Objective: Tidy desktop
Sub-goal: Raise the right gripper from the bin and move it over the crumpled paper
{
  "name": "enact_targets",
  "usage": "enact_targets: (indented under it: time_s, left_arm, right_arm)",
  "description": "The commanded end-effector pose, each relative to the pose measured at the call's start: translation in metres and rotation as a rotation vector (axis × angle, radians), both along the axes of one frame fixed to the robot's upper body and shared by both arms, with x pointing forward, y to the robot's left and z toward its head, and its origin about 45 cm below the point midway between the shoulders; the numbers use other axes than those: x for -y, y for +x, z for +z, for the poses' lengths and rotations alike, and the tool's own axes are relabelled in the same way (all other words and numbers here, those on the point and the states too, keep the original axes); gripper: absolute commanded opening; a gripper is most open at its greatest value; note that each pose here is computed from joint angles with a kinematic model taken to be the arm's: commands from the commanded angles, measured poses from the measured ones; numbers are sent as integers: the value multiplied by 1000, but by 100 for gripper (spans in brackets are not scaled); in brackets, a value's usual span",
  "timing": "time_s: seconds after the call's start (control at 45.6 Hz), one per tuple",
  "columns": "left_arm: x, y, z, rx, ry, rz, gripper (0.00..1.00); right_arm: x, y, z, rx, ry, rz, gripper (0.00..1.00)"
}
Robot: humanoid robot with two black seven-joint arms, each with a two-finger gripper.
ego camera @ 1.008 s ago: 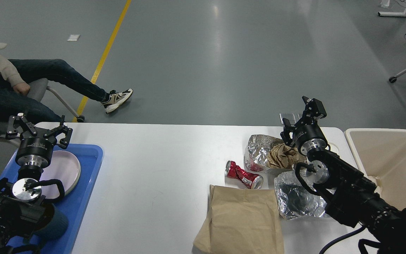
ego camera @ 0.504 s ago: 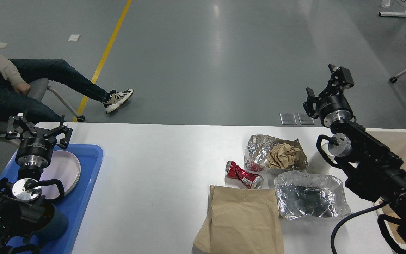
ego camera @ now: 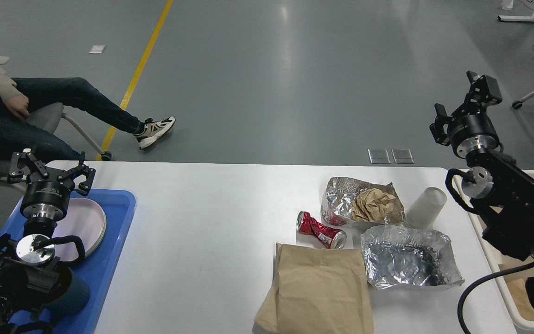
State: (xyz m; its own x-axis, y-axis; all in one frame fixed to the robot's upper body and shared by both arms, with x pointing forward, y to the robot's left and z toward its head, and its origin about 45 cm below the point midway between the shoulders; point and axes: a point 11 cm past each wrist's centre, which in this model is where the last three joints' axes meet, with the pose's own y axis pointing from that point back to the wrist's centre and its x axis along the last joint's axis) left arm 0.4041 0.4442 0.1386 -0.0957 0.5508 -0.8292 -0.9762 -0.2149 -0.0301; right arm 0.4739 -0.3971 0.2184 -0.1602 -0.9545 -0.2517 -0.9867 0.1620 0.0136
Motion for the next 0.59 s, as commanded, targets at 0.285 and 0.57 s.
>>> enact_targets:
  time_s: [0.285, 0.57]
  left_arm:
    - [0, 0, 0, 1, 0, -1, 96]
    - [0, 0, 0, -1, 0, 0, 96]
  right_arm:
    - [15, -10, -11, -34, -28, -19, 100]
    - [-12, -6, -15, -60, -99, 119, 100]
